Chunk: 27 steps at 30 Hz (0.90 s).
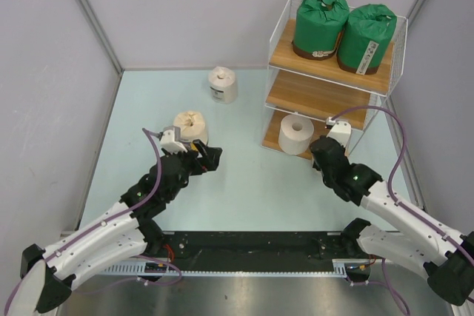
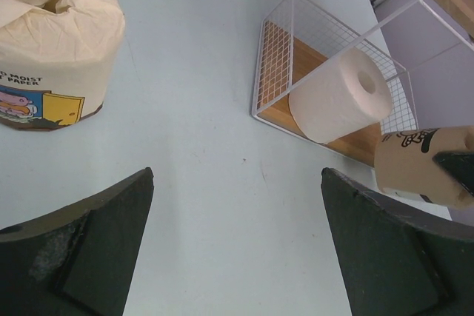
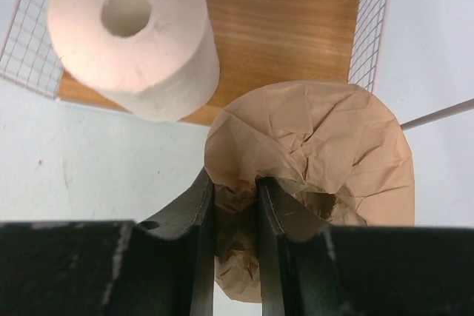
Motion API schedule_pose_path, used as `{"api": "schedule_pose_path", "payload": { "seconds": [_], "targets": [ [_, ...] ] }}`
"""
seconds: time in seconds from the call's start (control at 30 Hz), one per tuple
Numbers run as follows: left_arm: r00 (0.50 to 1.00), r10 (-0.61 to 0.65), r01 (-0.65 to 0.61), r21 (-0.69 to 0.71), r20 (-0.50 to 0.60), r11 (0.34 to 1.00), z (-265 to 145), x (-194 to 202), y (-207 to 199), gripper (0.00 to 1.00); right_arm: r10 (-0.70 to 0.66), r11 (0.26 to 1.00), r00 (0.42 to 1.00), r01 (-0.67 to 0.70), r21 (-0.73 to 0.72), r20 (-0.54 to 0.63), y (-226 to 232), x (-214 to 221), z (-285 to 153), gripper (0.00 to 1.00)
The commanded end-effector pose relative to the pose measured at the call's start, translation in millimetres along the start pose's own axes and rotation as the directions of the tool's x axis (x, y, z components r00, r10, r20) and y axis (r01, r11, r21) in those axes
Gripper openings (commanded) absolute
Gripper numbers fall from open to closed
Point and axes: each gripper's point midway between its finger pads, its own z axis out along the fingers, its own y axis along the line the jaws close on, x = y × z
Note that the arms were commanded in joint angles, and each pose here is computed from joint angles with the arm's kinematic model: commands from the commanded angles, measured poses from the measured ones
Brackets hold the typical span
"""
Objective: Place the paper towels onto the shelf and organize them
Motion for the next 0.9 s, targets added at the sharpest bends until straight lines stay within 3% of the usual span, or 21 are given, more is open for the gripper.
{"api": "schedule_pose_path", "payload": {
  "seconds": [0.0,0.33,0.87],
  "targets": [
    [0.999,-0.045,0.045,0.030,0.001,0.999,0.2,2.8,-2.8,1.00,0.086,0.994,0.982,-0.095,0.050,0.166,-3.2,-32.7,5.5,0.11],
    [0.999,-0.043,0.043,0.038,0.001,0.998,1.6,5.6,-2.6,1.00,0.142,0.987,0.947,-0.159,0.035,0.289,3.5,-44.2,21.9,0.10],
    [0.999,-0.043,0.043,0.040,-0.006,0.998,0.2,9.0,-0.2,1.00,0.135,0.989,0.959,-0.147,0.032,0.250,11.7,-28.1,56.8,0.14]
  ]
}}
